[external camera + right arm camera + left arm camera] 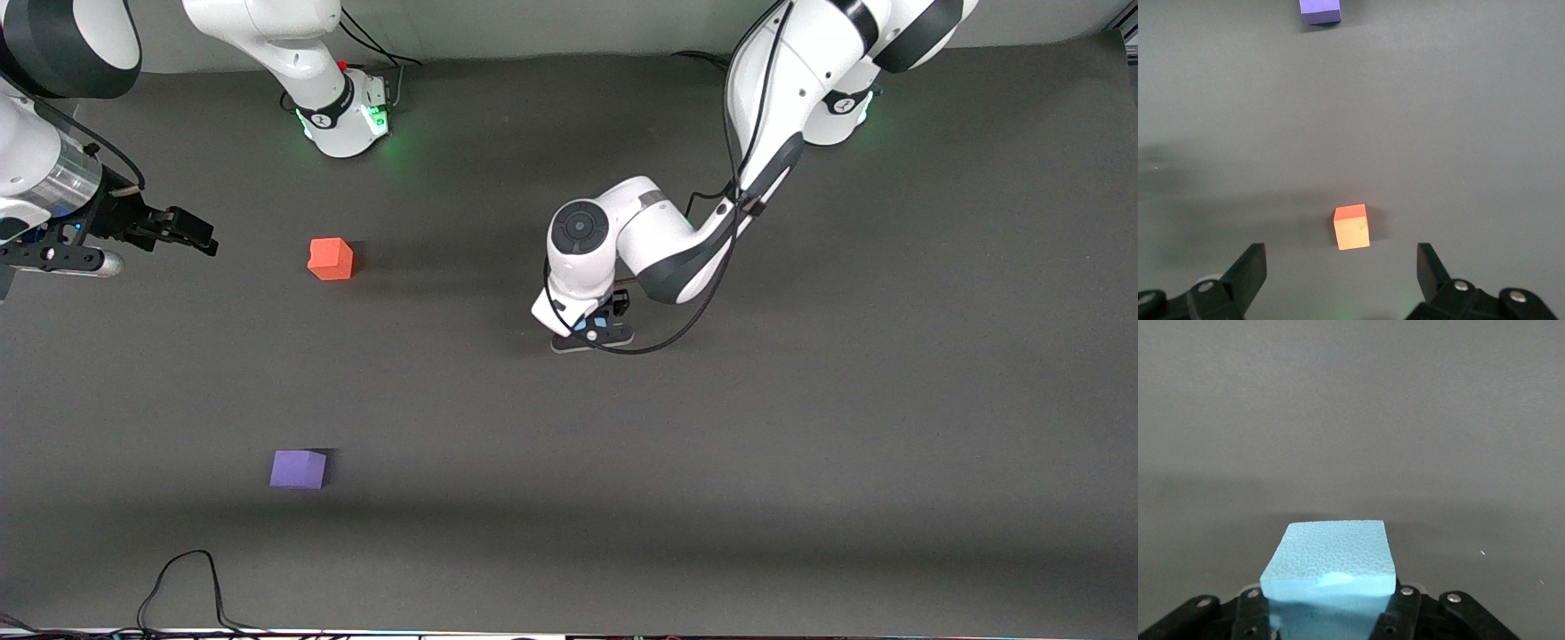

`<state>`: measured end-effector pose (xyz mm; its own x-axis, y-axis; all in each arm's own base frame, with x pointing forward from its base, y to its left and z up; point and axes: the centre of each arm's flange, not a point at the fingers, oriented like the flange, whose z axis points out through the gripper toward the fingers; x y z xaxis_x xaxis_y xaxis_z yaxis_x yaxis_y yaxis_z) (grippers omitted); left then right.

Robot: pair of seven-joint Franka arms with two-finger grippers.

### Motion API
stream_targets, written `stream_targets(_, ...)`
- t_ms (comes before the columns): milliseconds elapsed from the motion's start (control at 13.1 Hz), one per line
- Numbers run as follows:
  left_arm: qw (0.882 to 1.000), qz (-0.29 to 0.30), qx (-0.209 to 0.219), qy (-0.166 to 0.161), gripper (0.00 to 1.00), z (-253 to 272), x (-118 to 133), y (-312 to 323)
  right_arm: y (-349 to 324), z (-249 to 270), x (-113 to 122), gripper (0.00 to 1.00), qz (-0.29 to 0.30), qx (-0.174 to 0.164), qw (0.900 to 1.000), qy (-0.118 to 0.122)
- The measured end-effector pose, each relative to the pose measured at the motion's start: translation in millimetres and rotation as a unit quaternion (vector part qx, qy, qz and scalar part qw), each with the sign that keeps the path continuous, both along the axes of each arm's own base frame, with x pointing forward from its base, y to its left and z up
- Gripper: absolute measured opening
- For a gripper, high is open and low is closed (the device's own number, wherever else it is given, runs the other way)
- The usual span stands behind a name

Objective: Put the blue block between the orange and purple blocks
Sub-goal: 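Carry the blue cube with the left gripper toward the table middle, then set the blue cube down while the right gripper reaches toward it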

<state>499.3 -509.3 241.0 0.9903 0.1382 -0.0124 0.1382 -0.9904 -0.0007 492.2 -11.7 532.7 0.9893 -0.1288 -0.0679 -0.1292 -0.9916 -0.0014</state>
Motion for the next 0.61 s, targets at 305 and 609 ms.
stream_targets(305,1.000,0.005,0.000,-0.003,0.56,-26,2,1,6,-1,2,1.00,0.006,-0.001,1.000,0.000)
stream_targets(609,1.000,0.007,-0.003,-0.008,0.87,-22,6,-1,33,0,8,1.00,0.031,-0.005,1.000,-0.001)
